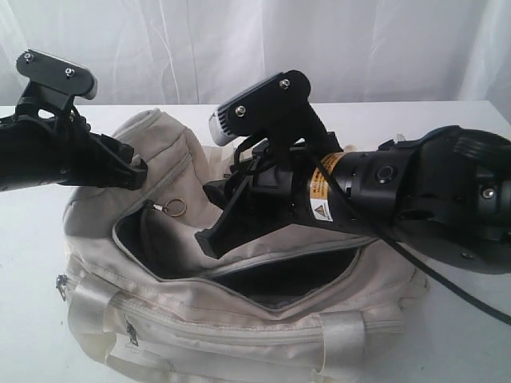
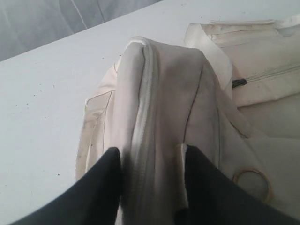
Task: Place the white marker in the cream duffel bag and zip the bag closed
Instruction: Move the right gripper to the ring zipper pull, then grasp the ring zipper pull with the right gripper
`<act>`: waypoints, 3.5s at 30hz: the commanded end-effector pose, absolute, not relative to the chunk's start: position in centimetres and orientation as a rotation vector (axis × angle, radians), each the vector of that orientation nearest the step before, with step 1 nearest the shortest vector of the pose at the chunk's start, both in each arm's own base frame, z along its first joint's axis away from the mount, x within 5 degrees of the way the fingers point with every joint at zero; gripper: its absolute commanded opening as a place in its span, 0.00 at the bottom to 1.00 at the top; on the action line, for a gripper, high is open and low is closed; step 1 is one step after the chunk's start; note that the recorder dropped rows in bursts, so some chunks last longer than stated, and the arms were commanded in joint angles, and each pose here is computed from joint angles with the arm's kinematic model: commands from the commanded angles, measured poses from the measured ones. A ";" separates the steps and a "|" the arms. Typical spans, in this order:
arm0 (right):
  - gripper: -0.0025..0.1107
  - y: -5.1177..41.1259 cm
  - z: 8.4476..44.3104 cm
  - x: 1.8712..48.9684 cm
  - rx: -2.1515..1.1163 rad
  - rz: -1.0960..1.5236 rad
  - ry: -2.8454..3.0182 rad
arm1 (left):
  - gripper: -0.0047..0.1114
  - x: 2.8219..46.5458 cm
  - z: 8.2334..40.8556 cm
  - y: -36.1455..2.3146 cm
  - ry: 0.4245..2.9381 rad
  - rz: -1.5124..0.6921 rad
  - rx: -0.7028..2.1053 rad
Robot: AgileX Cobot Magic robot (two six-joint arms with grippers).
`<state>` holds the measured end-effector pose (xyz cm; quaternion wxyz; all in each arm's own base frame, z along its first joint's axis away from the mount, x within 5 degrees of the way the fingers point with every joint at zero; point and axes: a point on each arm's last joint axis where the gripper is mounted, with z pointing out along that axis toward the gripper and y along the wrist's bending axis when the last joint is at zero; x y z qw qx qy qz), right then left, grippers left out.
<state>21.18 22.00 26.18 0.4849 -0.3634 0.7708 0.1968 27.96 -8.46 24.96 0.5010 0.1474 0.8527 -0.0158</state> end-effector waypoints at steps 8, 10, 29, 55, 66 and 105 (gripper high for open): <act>0.36 20.4 26.1 22.7 -0.765 0.463 1.934 | 0.04 28.1 24.8 -8.4 2.079 -0.066 0.302; 0.36 20.4 26.1 22.7 -0.765 0.455 1.943 | 0.04 28.1 24.8 -8.5 2.083 -0.076 0.298; 0.36 19.3 27.0 25.3 -0.514 0.525 1.994 | 0.04 28.0 24.6 -8.5 2.094 -0.082 0.296; 0.36 22.9 20.7 31.6 -0.191 1.170 2.164 | 0.04 27.8 24.5 -9.0 2.103 -0.143 0.332; 0.36 24.3 18.8 31.6 -0.355 1.318 2.231 | 0.04 27.7 24.5 -9.1 2.101 -0.146 0.364; 0.36 25.7 15.0 33.7 -0.431 1.294 2.286 | 0.04 27.7 24.5 -9.1 2.101 -0.145 0.366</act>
